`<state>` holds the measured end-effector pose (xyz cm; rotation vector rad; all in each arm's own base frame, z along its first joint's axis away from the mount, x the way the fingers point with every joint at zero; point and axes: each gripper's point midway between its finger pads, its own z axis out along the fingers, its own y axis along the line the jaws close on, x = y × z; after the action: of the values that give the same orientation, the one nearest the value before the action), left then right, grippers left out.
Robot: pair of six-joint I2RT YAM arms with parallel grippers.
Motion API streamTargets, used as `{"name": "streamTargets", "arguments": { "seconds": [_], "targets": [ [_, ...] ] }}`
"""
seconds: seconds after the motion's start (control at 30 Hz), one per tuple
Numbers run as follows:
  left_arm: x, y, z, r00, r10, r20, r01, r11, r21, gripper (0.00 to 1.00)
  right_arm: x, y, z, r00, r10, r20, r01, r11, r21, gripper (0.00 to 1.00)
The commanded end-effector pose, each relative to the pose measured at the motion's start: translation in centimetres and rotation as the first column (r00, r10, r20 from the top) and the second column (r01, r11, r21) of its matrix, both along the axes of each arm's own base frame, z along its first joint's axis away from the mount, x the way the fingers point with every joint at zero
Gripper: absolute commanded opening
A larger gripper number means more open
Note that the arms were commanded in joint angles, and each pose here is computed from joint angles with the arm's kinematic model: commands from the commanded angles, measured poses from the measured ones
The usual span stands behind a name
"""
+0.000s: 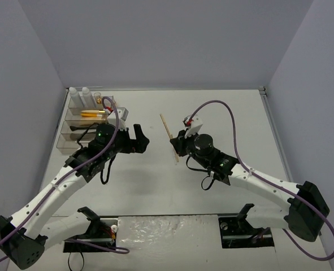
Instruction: Organize the makeup
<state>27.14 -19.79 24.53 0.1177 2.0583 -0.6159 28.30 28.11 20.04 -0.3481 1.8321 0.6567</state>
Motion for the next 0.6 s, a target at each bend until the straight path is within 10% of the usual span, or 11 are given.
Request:
{"name": "streamTargets", "arguments": {
  "seconds": [0.0, 0.57],
  "targets": [
    [2.5, -3.7, 7.3, 0.988, 0.086, 0.132, -0.050, 0.966, -0.255, 0.93, -1.1, 1.5, 4.2, 0.995, 0.066, 0.078, -0.077, 0.986, 0.150, 0.00],
    [4.7, -8.7, 7.0, 0.990, 0.130, 0.046, -0.093, 0.877, -0.471, 0.52, -3.0, 2.5, 5.9, 0.981, 0.141, 0.129, -0.171, 0.949, 0.266, 0.00]
  ]
}}
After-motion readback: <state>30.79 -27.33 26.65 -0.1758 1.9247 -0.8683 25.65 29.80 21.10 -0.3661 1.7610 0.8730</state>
